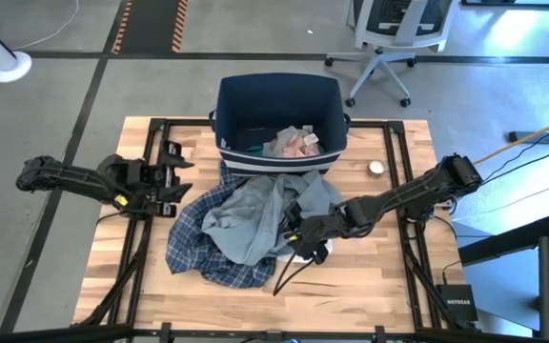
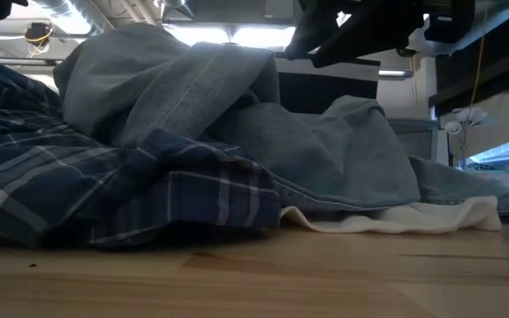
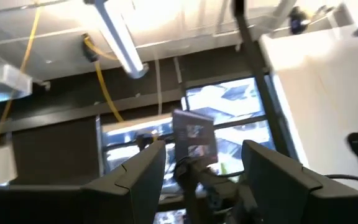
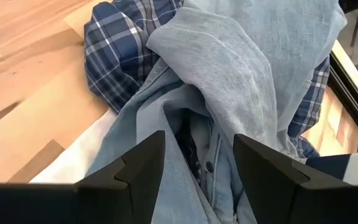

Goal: Sort clothes
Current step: Put the white boxer into the blue laundry bin

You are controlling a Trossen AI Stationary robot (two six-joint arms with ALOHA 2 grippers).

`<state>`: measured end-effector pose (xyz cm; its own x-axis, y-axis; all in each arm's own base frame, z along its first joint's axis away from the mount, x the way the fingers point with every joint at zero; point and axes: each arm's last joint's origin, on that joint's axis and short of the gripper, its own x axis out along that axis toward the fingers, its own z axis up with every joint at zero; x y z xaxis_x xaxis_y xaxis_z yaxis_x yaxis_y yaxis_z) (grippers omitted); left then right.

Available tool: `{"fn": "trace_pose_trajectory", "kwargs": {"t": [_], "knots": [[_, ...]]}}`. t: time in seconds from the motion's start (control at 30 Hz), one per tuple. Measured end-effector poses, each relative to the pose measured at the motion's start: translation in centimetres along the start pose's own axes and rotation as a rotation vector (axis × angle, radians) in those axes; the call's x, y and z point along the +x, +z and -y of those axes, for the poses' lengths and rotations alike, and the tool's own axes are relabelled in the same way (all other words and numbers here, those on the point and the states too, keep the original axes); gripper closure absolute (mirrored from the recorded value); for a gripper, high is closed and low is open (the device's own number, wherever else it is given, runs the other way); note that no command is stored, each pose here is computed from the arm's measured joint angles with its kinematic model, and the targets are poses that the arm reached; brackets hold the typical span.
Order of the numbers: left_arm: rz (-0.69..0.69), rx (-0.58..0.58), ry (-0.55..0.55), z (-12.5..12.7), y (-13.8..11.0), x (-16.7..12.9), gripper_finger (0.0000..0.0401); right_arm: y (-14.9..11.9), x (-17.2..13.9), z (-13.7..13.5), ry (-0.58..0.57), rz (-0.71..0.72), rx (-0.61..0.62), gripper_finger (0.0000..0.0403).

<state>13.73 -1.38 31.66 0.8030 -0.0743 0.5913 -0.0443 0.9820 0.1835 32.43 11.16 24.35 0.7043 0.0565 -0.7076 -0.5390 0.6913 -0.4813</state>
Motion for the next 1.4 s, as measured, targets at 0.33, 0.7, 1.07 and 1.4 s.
{"fn": "trace_pose_trajectory", "kwargs": {"t": [0.33,0.7,1.07,1.4], "knots": [[0.008,0.000,-0.014,0.03,0.06,-0.01,0.0193,0.00,-0.01,0.01,-0.003,-0.001,0.000,0.0194],[0.007,0.000,-0.014,0.03,0.05,0.00,0.0193,-0.01,-0.01,0.01,-0.002,-0.002,0.002,0.0194],[0.003,0.000,0.000,-0.01,0.03,0.00,0.0193,0.00,0.00,0.01,-0.003,-0.001,0.003,0.0194],[-0.028,0.001,0.070,-0.19,-0.15,-0.01,0.0193,0.01,-0.01,0.02,-0.003,0.000,0.004,0.0194]]}}
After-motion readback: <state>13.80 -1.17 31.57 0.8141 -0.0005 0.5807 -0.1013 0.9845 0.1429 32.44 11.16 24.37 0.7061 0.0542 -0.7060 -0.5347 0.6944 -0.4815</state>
